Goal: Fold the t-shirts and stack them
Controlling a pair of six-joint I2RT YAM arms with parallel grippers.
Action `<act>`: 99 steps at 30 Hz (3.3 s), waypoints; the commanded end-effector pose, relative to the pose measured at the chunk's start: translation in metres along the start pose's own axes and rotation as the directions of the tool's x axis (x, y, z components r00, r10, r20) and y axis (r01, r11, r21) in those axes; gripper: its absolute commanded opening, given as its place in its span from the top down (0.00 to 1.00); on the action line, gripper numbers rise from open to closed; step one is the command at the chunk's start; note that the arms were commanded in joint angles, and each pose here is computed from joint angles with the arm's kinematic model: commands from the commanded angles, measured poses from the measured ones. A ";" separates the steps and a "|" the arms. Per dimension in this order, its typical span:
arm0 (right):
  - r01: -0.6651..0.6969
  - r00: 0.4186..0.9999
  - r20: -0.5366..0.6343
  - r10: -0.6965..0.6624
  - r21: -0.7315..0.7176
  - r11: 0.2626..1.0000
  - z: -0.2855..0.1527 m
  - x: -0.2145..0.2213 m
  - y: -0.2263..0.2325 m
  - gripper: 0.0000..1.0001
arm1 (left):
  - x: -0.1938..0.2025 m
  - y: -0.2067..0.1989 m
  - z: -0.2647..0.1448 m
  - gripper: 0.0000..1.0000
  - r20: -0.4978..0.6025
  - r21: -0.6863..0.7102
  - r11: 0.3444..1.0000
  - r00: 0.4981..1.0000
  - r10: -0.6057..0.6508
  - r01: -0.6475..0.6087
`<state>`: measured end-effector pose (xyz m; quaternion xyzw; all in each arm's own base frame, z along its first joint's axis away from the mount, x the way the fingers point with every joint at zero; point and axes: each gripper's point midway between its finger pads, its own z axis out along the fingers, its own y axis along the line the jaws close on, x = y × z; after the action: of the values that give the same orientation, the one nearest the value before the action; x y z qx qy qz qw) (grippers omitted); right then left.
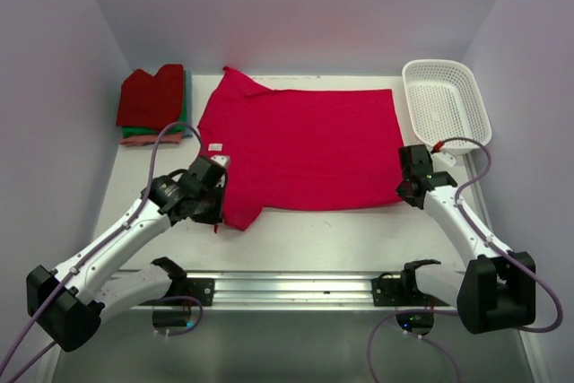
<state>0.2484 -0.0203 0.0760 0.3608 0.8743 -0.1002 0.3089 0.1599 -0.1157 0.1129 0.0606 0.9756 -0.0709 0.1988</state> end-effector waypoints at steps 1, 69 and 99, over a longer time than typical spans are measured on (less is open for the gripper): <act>0.019 1.000 0.003 -0.019 -0.005 1.000 -0.013 -0.011 -0.001 1.00 | -0.016 -0.011 -0.023 1.00 0.065 0.056 0.998 0.997 -0.031 0.028; 0.047 0.999 0.022 -0.048 0.055 0.997 0.094 -0.110 0.110 1.00 | -0.262 0.050 0.079 1.00 0.354 -0.193 0.979 0.935 0.003 0.069; 0.071 0.997 0.053 -0.059 -0.241 0.968 0.047 -0.086 0.117 1.00 | -0.190 0.002 0.074 0.50 0.455 0.250 0.957 0.854 -0.251 0.148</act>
<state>0.3924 -0.0140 0.1016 0.3052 0.8705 -0.0263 0.3852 0.3531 -0.1230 0.1114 -0.0419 0.9033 -0.1489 0.4001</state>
